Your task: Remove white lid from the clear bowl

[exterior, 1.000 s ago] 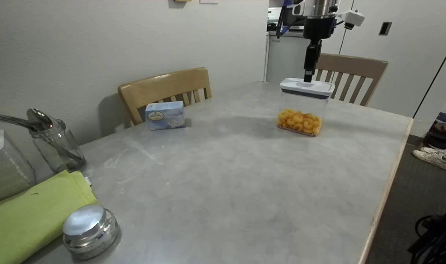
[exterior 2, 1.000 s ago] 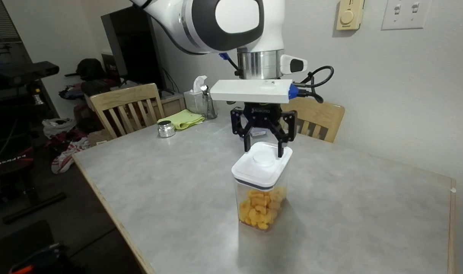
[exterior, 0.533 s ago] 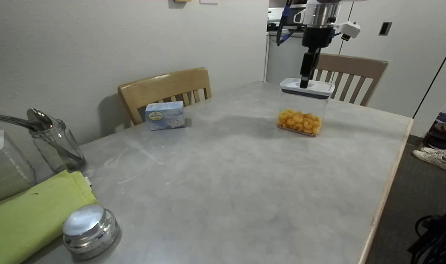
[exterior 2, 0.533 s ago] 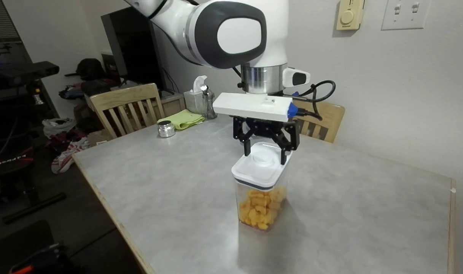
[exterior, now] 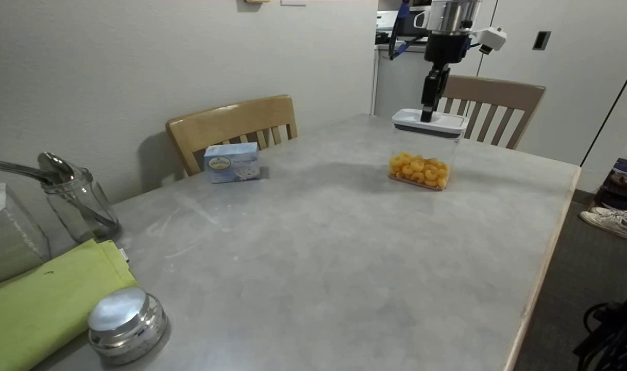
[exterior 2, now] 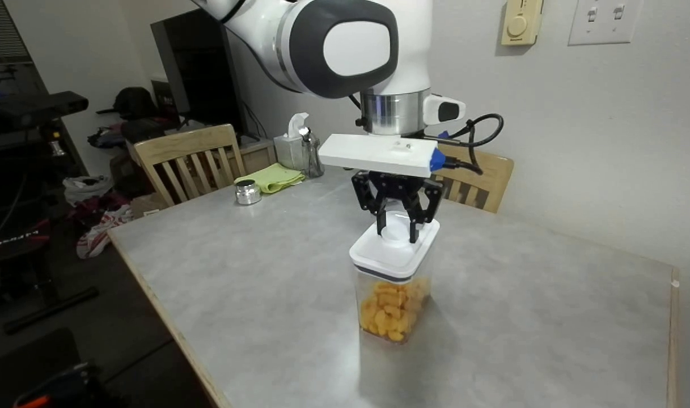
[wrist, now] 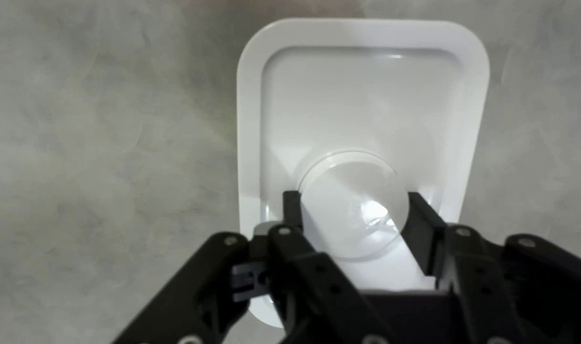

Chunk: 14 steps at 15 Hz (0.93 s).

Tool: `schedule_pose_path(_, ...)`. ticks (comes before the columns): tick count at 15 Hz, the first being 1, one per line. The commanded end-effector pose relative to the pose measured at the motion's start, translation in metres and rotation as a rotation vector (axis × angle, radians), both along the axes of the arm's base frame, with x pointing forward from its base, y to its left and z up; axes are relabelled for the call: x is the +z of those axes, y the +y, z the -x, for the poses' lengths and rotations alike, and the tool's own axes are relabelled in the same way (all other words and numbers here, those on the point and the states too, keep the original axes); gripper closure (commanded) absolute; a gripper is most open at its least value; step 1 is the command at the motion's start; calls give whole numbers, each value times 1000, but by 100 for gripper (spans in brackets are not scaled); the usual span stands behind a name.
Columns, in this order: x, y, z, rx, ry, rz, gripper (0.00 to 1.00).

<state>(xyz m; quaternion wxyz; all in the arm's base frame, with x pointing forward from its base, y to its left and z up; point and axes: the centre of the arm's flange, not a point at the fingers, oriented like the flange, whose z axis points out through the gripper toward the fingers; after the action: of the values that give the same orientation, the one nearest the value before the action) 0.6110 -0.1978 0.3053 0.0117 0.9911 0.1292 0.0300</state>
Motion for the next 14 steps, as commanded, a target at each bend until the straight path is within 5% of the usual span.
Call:
schedule_pose_path(1, -5, 1, 4, -7, -11, -2, 71)
schedule_pose_path(14, 86, 79, -8, -21, -120, 4, 71)
